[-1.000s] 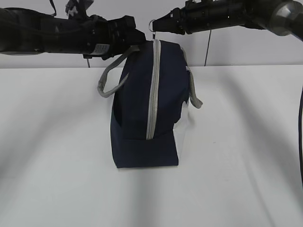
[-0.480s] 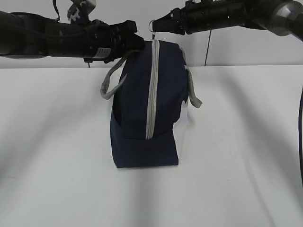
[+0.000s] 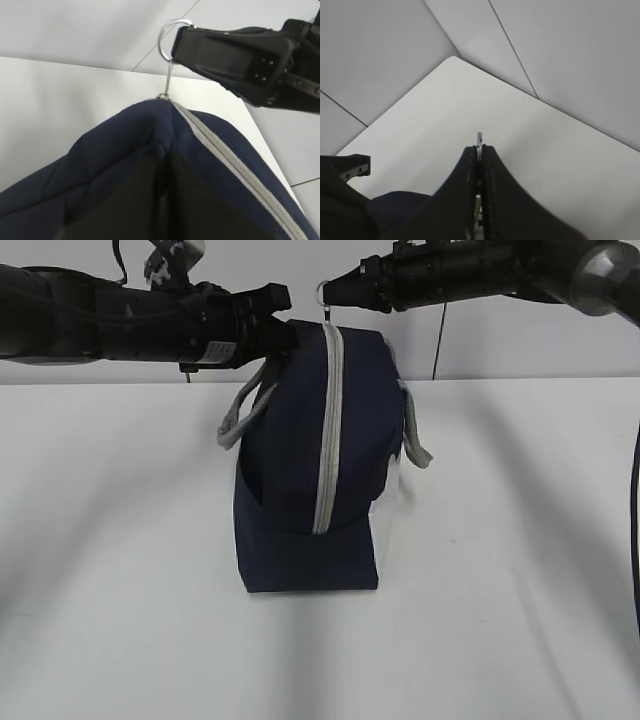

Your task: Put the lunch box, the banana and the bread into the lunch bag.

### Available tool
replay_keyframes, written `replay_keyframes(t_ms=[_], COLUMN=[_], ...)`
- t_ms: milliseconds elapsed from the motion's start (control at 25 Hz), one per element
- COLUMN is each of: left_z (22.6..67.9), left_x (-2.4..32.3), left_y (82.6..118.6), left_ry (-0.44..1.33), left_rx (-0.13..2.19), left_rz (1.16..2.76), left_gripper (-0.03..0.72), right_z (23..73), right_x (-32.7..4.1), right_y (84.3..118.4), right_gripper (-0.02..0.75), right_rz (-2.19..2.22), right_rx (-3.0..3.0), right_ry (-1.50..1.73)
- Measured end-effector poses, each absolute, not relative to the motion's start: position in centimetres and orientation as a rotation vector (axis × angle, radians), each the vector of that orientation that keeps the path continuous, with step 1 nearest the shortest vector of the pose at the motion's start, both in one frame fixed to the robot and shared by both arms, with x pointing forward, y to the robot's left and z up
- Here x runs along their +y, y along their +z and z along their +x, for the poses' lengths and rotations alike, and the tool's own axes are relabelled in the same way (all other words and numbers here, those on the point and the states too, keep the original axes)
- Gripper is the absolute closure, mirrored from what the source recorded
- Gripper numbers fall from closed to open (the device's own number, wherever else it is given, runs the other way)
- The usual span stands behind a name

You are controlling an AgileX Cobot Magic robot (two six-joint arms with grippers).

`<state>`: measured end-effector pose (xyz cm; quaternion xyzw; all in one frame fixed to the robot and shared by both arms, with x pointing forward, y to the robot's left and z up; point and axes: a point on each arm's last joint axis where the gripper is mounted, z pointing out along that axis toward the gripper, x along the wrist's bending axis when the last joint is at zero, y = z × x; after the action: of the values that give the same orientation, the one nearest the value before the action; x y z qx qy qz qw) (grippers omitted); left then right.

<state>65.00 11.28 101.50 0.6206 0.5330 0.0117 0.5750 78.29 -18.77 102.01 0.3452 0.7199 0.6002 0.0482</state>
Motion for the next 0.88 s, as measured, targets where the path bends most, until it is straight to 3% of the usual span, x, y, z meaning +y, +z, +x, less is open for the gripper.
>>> replay_keyframes(t_ms=[880], left_z=[64.1], left_x=[10.9], left_y=[102.6], left_ry=[-0.037], left_rx=[1.061], left_rz=[1.504], left_gripper=[0.664], right_z=[78.5], right_x=[-18.9], right_y=[102.0], right_gripper=[0.754], right_rz=[1.190], right_rx=[2.155], right_ry=[1.860])
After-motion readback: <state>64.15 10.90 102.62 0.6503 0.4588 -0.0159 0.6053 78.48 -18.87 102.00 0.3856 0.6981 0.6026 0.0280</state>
